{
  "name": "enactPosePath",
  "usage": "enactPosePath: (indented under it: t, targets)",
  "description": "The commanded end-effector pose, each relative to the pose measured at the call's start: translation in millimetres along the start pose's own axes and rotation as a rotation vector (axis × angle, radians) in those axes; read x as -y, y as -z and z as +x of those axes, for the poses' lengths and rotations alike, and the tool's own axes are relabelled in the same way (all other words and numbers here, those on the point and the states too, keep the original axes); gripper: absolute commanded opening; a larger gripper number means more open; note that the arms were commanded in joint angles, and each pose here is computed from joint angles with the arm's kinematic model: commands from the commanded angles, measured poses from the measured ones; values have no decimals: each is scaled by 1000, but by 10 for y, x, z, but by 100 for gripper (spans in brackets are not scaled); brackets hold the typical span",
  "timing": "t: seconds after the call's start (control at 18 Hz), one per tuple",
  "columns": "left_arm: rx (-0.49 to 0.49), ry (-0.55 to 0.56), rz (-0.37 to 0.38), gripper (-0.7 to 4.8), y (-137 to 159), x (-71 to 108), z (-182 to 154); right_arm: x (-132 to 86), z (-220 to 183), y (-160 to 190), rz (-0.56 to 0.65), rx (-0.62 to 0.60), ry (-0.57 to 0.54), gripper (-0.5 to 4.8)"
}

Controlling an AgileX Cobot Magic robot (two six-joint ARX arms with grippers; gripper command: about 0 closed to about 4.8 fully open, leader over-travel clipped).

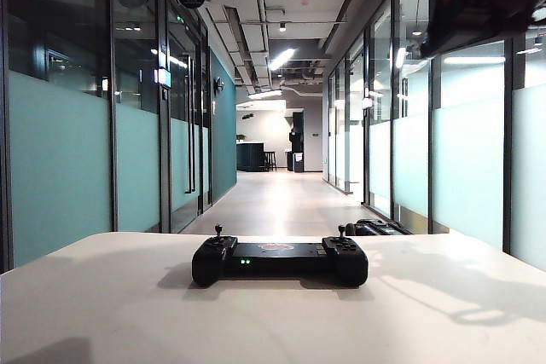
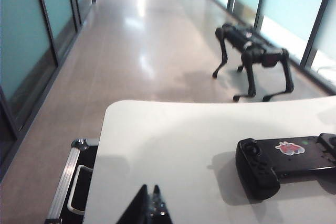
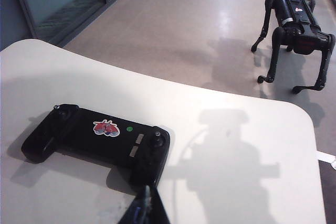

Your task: Push the left joystick on the remote control sitting on the white table backward to make the robot dog back up in a straight line until it returns close to you.

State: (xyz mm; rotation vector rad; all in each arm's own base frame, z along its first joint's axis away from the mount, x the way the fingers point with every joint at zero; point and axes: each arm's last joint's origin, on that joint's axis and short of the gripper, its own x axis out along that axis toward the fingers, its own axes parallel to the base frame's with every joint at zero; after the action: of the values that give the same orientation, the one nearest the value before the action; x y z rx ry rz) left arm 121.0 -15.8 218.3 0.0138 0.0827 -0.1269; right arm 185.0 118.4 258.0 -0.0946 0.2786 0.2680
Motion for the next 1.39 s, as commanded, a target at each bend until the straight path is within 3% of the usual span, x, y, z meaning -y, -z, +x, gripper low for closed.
enactPosePath:
  t: [0.06, 0.17, 0.39, 0.55, 0.94, 1.39]
  targets:
    - [14, -4, -2, -6, 126, -1, -40, 21, -68, -37, 3, 16, -4, -6]
    - [-22, 10, -8, -6, 265, 5, -36, 36, -111, -39, 0, 8, -3, -6]
    - [-164, 86, -108, -5, 451, 30, -41, 63, -188, -47, -2, 2, -3, -6]
    - [-226, 111, -107, -5, 509, 38, -53, 79, -235, -53, -34, 2, -3, -6]
    - [-228, 111, -107, -5, 511, 38, -53, 111, -321, -9, -53, -20, -5, -6]
    - [-228, 111, -106, -5, 511, 38, -53, 203, -525, 401, -41, 13, -5, -6]
